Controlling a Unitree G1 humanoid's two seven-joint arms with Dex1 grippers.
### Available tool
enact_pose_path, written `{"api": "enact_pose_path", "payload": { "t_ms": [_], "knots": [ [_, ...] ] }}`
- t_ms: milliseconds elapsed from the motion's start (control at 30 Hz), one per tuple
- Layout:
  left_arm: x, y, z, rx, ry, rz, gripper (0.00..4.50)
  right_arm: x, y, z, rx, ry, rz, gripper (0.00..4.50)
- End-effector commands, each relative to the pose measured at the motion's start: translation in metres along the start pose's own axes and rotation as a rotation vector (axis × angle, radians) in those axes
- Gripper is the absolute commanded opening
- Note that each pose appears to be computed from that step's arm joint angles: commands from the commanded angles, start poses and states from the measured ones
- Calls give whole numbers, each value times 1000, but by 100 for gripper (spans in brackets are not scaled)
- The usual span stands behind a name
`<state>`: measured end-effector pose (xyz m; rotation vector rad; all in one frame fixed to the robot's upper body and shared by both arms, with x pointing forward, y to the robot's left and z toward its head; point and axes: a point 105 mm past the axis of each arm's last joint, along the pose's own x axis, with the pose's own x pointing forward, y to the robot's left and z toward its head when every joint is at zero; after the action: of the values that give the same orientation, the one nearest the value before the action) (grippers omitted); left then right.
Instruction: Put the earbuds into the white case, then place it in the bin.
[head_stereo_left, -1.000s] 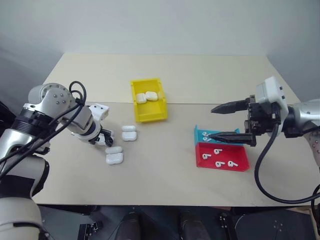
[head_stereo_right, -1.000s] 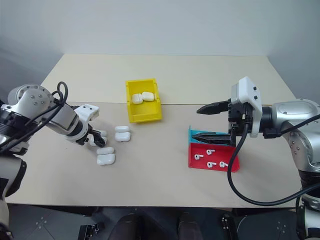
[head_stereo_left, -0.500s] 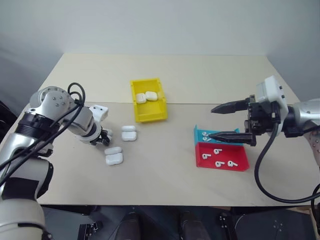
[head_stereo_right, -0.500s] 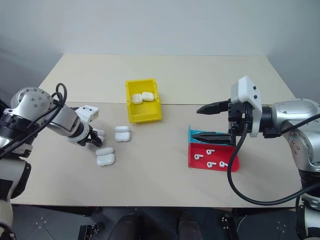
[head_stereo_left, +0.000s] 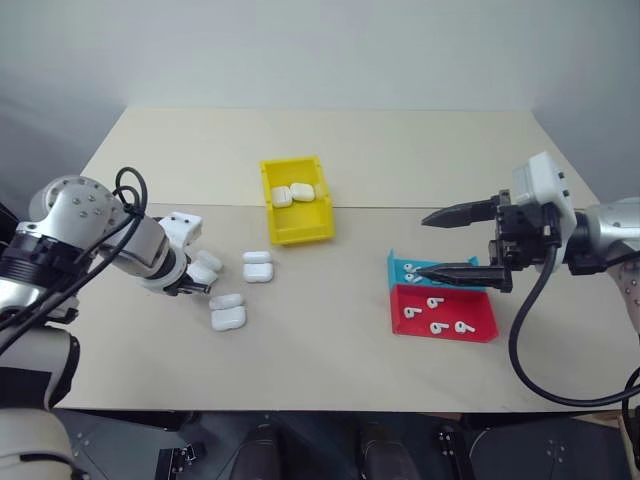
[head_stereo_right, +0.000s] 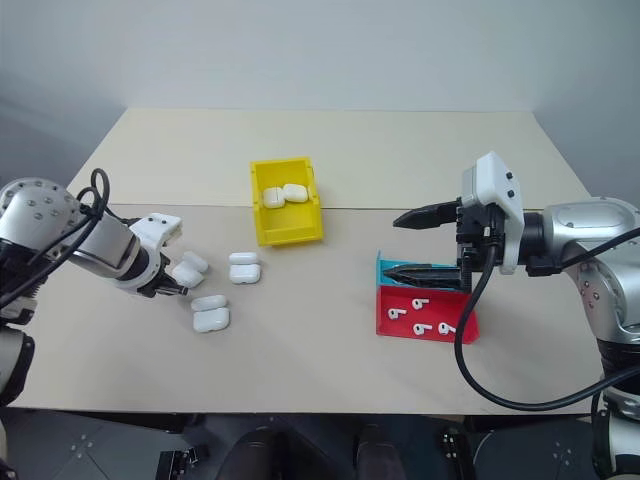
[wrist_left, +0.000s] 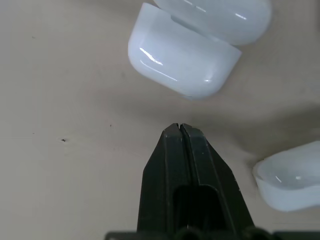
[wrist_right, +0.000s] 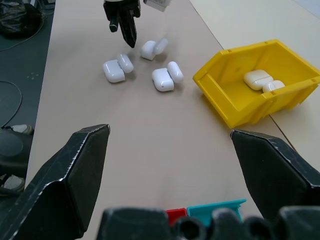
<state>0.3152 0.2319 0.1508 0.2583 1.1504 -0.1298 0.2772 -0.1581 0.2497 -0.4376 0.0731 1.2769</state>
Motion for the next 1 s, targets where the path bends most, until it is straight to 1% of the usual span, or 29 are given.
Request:
{"api": "enact_pose_path", "payload": {
  "t_ms": [33,100,167,233,400,500,633,667,800,900,1000],
  "knots": [
    [-20,-4,-7,129,-42,-3,3,-3,1,10,-38,-27,1,450],
    [-28,-1,-7,185,-81,39,3,-3,1,10,-37,-27,2,450],
    [-31,8,-5,167,-88,66,3,-2,1,9,-36,-28,4,450],
    [-33,13,1,170,-114,95,3,-1,0,9,-35,-30,6,450],
    [-34,14,18,189,-171,134,3,0,-2,11,-39,-36,11,450],
    [-33,16,23,207,-180,162,57,-1,-2,11,-44,-29,15,450],
    [-32,15,27,237,-190,171,180,-3,-1,12,-43,-24,20,450],
    [-34,14,30,258,-220,177,197,-4,-1,12,-43,-21,21,450],
    [-37,13,35,346,-286,192,197,-4,0,11,-42,-17,21,450],
    [-37,13,35,371,-285,190,197,-3,-1,11,-40,-16,21,450],
    [-37,10,36,411,-306,164,249,-2,0,10,-39,-16,22,450]
  ]
}}
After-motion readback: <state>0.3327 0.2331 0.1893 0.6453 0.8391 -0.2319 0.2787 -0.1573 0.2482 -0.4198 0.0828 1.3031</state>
